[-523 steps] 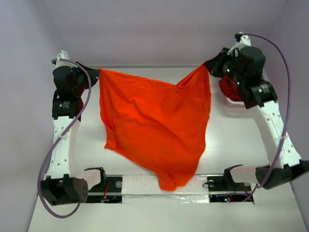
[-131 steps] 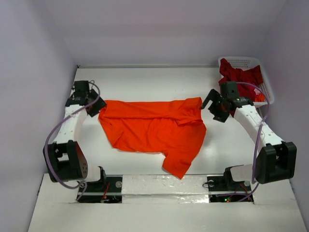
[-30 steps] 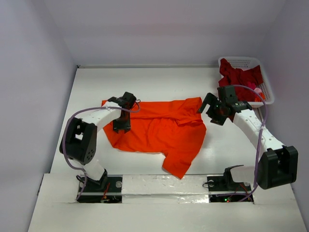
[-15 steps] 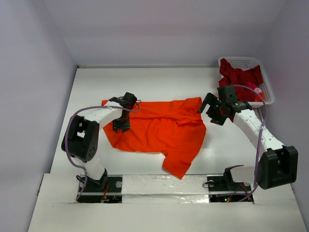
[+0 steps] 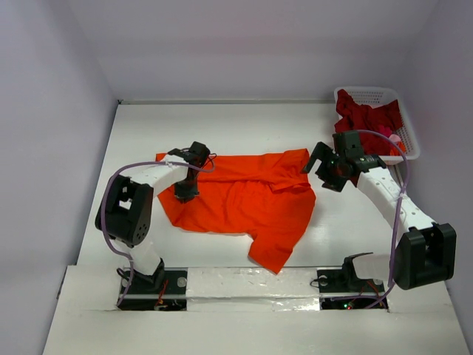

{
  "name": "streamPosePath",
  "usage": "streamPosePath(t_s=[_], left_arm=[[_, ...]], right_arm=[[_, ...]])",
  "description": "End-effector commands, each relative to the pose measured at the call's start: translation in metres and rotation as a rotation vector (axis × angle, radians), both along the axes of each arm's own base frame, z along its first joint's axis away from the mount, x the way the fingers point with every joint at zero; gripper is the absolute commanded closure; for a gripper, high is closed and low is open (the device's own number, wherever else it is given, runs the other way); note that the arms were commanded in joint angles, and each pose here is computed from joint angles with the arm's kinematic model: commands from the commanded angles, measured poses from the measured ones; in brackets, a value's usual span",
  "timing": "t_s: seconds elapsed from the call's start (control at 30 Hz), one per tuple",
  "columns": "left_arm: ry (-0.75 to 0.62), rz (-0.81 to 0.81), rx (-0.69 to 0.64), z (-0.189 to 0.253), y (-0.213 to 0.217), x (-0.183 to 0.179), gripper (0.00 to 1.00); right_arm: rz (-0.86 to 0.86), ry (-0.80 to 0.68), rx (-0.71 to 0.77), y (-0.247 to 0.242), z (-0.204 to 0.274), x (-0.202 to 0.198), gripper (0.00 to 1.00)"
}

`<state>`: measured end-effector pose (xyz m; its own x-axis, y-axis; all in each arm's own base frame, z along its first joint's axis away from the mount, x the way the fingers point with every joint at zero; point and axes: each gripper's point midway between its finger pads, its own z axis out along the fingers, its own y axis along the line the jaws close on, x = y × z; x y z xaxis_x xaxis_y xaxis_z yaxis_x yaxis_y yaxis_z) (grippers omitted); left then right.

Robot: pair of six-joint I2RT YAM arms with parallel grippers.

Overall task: Fold and stack the t-shirts
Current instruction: Fold the tshirt

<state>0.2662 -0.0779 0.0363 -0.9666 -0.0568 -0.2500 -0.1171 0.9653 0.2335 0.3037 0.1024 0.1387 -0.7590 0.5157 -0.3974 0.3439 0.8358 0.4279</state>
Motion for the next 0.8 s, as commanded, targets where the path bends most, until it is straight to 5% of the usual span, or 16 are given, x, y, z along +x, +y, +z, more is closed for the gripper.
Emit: streamPosePath(t_s=[0.0,0.27,0.57,0.77], left_arm=[[0.005,0.007,0.021,0.000,0.003,0.000,1.00],[-0.011,0.010,-0.016,0.009,-0.004,0.005,1.00],[-0.007,0.028,-0.097,0.013,-0.013,0.006,1.00],[-0.024,0.045,-0.119,0.015,-0.013,0.014,1.00]], right_arm=[[0.014,-0.055,0.014,0.005,0.012,0.006,0.03],[0.233,-0.038,-0.045,0.036,0.029,-0.026,0.03],[0.584,0.160,-0.064,0.084,0.002,-0.145,0.08],[0.673,0.207,-0.077,0.083,-0.011,-0.210,0.11]])
